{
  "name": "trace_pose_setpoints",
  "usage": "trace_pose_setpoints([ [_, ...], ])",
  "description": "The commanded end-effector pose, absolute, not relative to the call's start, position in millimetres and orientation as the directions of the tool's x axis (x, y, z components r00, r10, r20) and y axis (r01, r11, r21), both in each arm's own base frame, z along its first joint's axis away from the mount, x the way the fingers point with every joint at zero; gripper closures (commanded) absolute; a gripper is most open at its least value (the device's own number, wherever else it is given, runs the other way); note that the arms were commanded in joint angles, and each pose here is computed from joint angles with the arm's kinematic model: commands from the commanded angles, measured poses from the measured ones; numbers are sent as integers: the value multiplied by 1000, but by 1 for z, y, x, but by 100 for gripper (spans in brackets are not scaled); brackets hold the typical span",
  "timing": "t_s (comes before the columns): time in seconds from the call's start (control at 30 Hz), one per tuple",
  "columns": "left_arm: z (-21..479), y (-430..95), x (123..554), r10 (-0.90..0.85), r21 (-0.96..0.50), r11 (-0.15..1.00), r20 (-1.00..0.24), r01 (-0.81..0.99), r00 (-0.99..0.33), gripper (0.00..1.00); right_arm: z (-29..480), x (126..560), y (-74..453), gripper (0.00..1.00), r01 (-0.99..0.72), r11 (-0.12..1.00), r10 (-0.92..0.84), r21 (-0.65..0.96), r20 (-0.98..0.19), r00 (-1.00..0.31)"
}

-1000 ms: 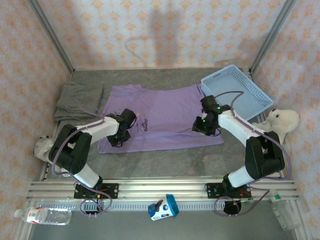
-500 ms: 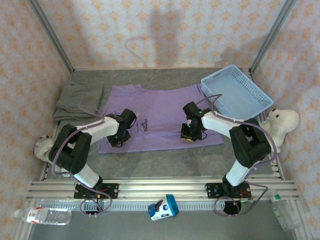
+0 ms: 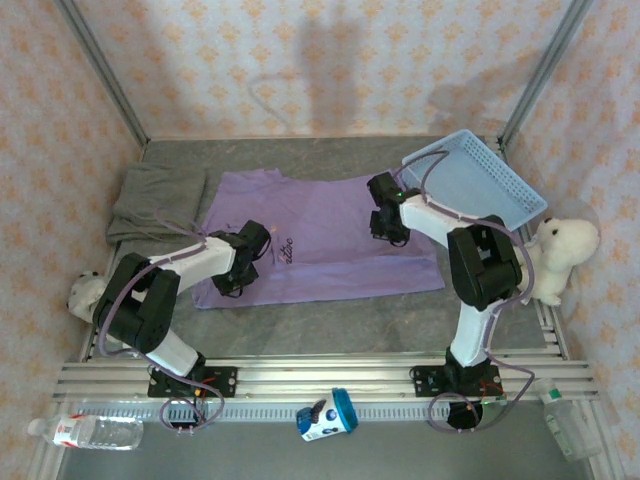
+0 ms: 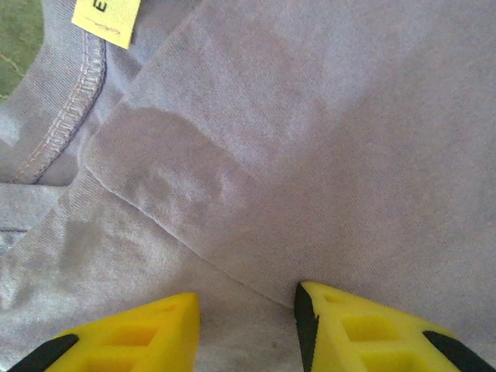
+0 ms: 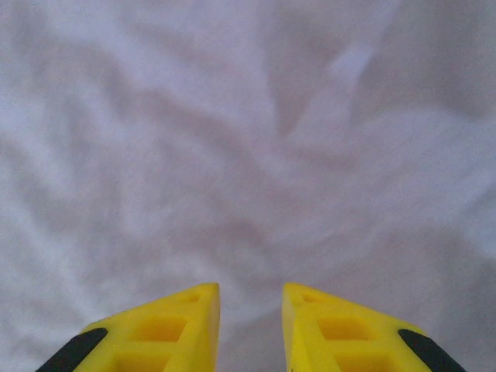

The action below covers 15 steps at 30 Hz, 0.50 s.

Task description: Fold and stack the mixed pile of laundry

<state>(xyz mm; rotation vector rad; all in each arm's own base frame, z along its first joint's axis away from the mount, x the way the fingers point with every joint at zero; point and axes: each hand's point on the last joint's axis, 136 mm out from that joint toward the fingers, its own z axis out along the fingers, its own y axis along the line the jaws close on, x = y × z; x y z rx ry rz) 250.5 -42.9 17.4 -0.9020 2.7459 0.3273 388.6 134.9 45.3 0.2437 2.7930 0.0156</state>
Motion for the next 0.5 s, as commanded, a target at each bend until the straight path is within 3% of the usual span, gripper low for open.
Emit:
trace_pose_setpoints([
  [0.0, 14, -24, 226, -538, 250, 766, -255, -592, -803, 62, 63, 396, 120, 73, 152, 988, 128, -36, -367, -921],
  [0.47, 33, -34, 242, -563, 160, 769, -291, -619, -774, 60, 67, 291, 122, 72, 173, 971, 213, 163, -270, -939],
])
